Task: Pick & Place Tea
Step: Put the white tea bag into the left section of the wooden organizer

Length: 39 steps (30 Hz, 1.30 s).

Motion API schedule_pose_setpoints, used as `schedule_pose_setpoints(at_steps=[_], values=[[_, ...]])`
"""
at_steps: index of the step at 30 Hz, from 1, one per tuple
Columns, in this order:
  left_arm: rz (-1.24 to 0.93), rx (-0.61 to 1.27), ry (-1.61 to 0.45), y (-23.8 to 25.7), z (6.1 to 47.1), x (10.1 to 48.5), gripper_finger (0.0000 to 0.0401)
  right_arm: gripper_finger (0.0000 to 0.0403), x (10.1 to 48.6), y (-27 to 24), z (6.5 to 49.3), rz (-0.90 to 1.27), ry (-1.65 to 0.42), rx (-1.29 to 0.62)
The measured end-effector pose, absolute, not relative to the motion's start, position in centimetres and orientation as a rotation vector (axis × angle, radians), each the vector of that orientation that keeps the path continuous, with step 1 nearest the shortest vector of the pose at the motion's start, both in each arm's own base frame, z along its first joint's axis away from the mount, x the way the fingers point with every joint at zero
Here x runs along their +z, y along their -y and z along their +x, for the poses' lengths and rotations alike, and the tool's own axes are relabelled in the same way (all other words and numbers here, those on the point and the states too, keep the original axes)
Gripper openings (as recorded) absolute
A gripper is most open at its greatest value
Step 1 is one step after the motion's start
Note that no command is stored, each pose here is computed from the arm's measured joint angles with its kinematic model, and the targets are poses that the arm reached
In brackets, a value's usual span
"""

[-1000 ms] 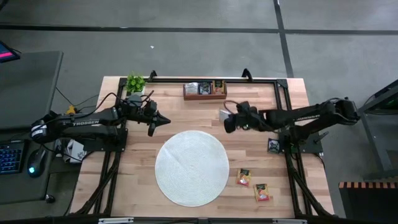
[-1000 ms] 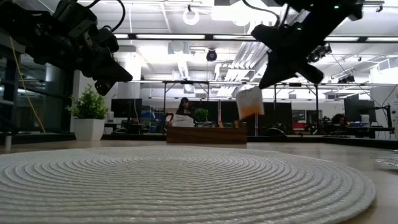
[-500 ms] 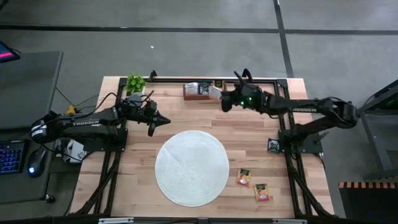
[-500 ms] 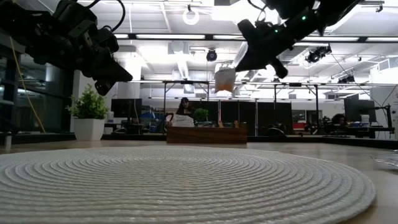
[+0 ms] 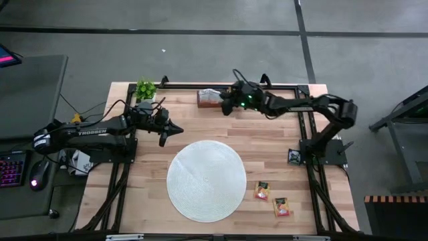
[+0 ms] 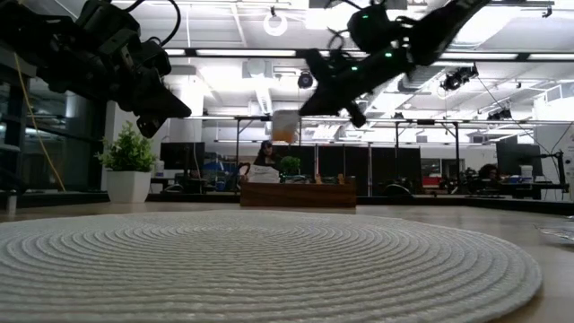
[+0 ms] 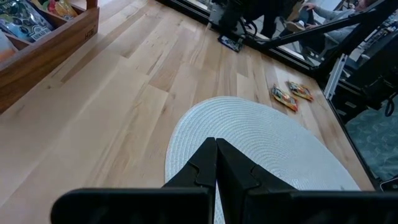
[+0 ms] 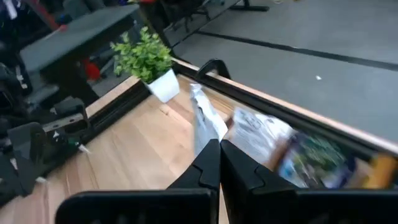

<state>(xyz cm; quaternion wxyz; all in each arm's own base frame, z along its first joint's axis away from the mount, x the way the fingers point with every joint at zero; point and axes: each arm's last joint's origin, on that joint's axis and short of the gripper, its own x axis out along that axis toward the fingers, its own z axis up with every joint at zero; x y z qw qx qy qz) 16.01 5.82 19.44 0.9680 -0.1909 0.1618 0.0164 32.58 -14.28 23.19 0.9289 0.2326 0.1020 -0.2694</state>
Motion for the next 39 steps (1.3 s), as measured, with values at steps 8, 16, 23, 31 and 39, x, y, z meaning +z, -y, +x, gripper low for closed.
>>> schedule_pose_setpoints(at_steps=[8, 16, 23, 31, 39], values=[[-0.386, 0.033, -0.327, -5.8, 16.0, 19.4, 0.0000, 0.0000, 23.2, 18.0, 37.0, 0.370, -0.321, -0.452], [-0.385, 0.033, -0.326, -5.8, 16.0, 19.5, 0.0000, 0.0000, 22.5, 20.9, 38.4, 0.302, -0.413, -0.368], [-0.385, 0.033, -0.327, -5.8, 16.0, 19.4, 0.0000, 0.0000, 22.1, 23.0, 37.3, 0.284, -0.435, -0.403], [-0.386, 0.033, -0.327, -5.8, 16.0, 19.4, 0.0000, 0.0000, 21.9, 23.3, 36.9, 0.253, -0.466, -0.379], [-0.386, 0.033, -0.327, -5.8, 16.0, 19.4, 0.0000, 0.0000, 20.1, 23.5, 37.3, 0.268, -0.508, -0.356]])
